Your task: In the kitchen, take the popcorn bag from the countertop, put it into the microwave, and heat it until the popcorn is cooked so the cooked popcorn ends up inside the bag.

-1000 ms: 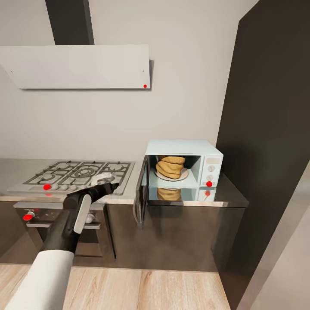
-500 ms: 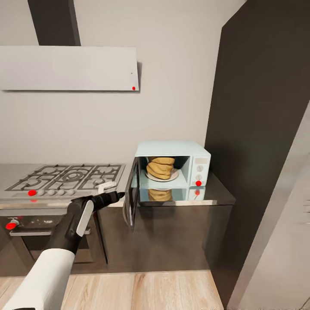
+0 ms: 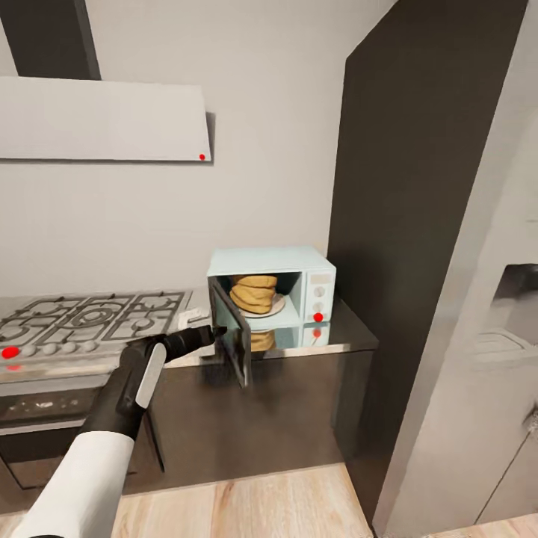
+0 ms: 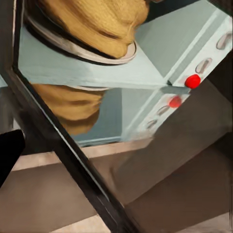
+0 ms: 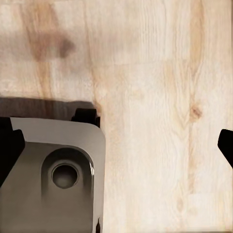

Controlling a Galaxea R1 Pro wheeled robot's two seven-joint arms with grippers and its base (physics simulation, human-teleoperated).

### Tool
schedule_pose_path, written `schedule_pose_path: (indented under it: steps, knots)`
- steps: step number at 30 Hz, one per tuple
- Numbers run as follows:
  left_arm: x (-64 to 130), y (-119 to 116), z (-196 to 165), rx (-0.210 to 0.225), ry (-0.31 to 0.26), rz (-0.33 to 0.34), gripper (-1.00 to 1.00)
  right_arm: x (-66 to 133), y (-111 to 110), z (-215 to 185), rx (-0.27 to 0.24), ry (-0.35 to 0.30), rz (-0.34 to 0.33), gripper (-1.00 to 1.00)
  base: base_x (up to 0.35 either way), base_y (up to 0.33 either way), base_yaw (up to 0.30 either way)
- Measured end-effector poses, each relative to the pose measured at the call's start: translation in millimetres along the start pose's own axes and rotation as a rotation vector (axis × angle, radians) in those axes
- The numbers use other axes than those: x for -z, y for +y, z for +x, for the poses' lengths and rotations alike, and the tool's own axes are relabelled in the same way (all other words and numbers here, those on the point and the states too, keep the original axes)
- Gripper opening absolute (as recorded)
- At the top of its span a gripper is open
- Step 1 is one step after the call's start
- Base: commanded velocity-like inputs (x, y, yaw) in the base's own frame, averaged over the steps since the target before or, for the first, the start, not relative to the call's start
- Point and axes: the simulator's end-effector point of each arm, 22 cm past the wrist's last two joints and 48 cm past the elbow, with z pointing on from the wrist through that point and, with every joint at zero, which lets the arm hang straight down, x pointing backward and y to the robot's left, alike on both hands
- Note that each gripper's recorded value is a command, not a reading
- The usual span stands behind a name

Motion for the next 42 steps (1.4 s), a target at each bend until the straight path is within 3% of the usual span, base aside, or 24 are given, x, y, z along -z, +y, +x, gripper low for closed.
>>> schedule_pose_path:
  steps: [4, 6, 11, 14, 17, 19, 22, 28, 34, 42]
  knots:
    - [-13.4, -45.8, 21.4, -0.101, 0.056, 0.051, 1.00, 0.3, -0.1, -1.3, 0.000, -0.003, 0.000, 1.00, 0.000, 0.000, -0.226]
    - [-17.2, -60.3, 26.8, -0.120, 0.066, 0.063, 1.00, 0.5, -0.1, -2.0, 0.000, -0.005, 0.000, 1.00, 0.000, 0.000, -0.226]
    - [-18.4, -40.7, 21.2, -0.122, 0.046, -0.072, 1.00, 1.0, -1.4, -3.5, 0.000, -0.009, 0.002, 1.00, 0.000, 0.000, -0.226]
    - [-19.3, -46.2, 20.8, -0.122, 0.042, -0.078, 1.00, 1.3, -2.3, -4.4, -0.001, -0.012, 0.003, 1.00, 0.000, 0.000, -0.226]
    - [-19.4, -41.2, 20.6, -0.156, 0.041, -0.140, 1.00, 1.7, -3.9, -5.7, -0.001, -0.016, 0.005, 1.00, 0.000, 0.000, -0.226]
    - [-21.8, -49.7, 23.6, -0.144, 0.043, -0.156, 1.00, 1.9, -4.9, -6.7, -0.001, -0.019, 0.007, 1.00, 0.000, 0.000, -0.226]
    - [-24.6, -64.3, 26.7, -0.153, 0.045, -0.165, 1.00, 2.2, -4.2, -7.9, -0.001, -0.023, 0.006, 1.00, 0.000, 0.000, -0.226]
    - [-23.7, -68.7, 26.2, -0.155, 0.044, -0.164, 1.00, 2.7, -5.3, -9.2, -0.002, -0.025, 0.008, 1.00, 0.000, 0.000, -0.226]
    - [-19.9, -56.1, 22.2, -0.160, 0.036, -0.220, 1.00, 3.4, -9.0, -9.9, -0.004, -0.028, 0.014, 1.00, 0.162, 0.000, -0.052]
    - [-20.2, -57.3, 22.9, -0.160, 0.037, -0.219, 1.00, 3.5, -9.0, -11.5, -0.003, -0.034, 0.014, 1.00, 0.318, 0.000, -0.001]
